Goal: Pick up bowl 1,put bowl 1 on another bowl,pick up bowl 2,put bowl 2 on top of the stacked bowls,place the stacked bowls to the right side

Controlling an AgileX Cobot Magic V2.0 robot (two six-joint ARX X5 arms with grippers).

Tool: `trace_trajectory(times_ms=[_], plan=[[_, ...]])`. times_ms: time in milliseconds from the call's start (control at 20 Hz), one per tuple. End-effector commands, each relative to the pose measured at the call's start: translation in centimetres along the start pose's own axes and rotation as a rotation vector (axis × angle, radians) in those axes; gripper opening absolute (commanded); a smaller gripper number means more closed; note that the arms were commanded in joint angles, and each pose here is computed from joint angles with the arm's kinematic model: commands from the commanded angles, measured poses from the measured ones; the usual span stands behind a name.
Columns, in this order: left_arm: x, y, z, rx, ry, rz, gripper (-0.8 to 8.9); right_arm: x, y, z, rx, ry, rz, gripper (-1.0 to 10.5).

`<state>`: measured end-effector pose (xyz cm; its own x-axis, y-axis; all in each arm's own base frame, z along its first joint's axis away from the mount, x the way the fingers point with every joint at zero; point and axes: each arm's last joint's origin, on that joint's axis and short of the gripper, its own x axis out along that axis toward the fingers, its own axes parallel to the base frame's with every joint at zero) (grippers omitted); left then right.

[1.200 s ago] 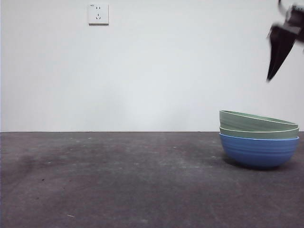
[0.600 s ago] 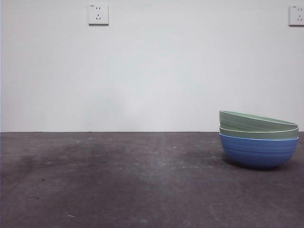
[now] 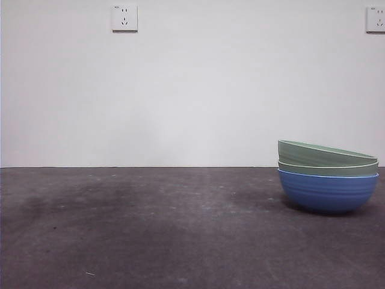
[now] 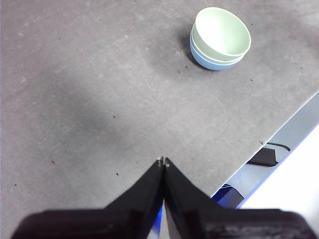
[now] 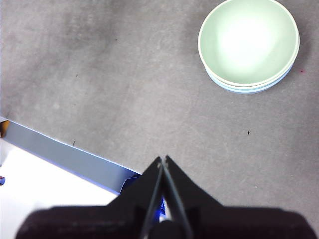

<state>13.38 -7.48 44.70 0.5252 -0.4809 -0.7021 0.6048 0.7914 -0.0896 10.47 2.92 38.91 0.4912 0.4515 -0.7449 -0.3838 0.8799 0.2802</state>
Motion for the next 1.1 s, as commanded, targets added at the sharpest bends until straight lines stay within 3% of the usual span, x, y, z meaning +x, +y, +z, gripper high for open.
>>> trace_trajectory(times_ms=[50, 650, 700, 750, 950, 1100], plan=[[0.0, 0.0, 0.0, 0.013, -0.003, 0.0, -0.04, 0.1, 0.0, -0.1, -0.006, 0.008, -0.001, 0.0], [-0.1, 0.1, 0.1, 0.013, -0.015, 0.011, -0.04, 0.1, 0.0, -0.1, -0.005, 0.008, -0.005, 0.0], [-0.6, 0.2, 0.1, 0.072, -0.045, 0.032, -0.04, 0.1, 0.0, -0.1, -0.005, 0.008, -0.004, 0.0], [-1.1, 0.4, 0.4, 0.106, -0.115, 0.056, -0.04, 0.1, 0.0, -0.1, -0.005, 0.008, -0.005, 0.0], [-3.7, 1.6, 0.9, 0.258, -0.66, 0.192, -0.04, 0.1, 0.0, -0.1, -0.006, 0.008, -0.005, 0.0], [-2.5, 2.7, -2.9, 0.336, -0.985, 0.366, -0.04, 0.1, 0.0, -0.1, -0.005, 0.008, -0.004, 0.0]])
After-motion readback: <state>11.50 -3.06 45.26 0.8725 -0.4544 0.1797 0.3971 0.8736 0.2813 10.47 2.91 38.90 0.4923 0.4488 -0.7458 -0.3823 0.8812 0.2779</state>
